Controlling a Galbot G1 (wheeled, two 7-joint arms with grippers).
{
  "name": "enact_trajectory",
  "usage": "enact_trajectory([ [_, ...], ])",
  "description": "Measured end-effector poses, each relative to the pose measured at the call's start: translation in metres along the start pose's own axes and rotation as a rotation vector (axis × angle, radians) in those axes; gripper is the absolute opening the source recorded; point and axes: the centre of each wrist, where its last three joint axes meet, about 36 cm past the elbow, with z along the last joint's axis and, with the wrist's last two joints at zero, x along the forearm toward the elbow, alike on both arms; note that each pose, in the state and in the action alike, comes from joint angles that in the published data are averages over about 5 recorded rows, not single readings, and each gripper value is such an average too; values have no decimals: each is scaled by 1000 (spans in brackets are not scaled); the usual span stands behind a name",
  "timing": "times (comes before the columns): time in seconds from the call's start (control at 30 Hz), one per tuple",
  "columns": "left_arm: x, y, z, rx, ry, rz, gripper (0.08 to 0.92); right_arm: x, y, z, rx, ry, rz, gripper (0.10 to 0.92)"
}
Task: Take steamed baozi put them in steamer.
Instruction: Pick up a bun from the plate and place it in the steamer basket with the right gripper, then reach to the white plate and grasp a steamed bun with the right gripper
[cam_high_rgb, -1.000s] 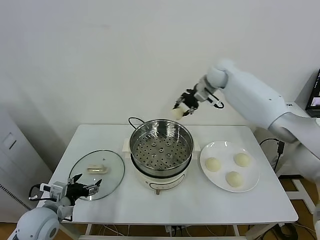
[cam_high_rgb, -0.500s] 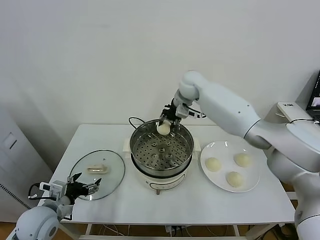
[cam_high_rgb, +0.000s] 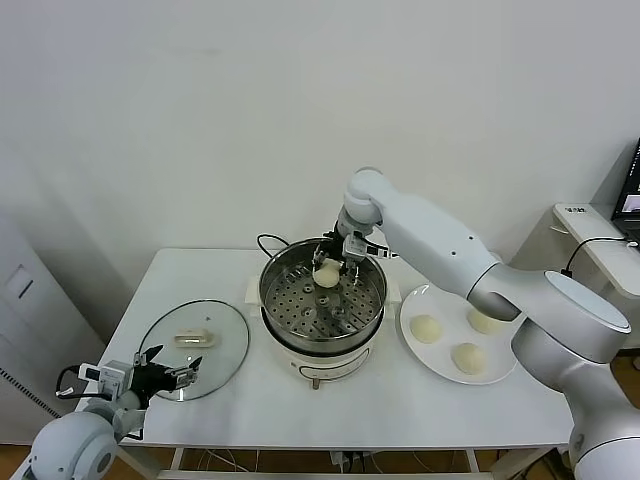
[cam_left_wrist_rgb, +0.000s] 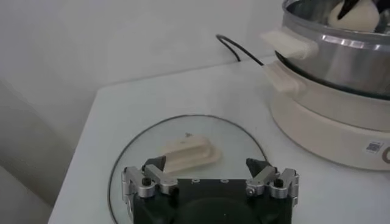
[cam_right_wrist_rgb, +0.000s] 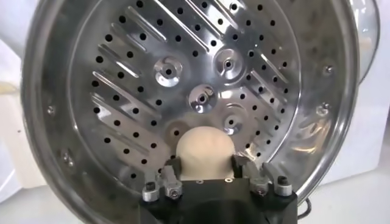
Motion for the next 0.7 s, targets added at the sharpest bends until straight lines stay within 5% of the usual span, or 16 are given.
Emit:
enact_trajectory([
  [0.2, 1, 1, 0, -1, 2, -2, 823, 13, 8, 10, -31, -12, 23, 816],
  [0.7, 4, 1, -1, 4, 0, -1, 823, 113, 103, 55, -290, -137, 51, 823],
])
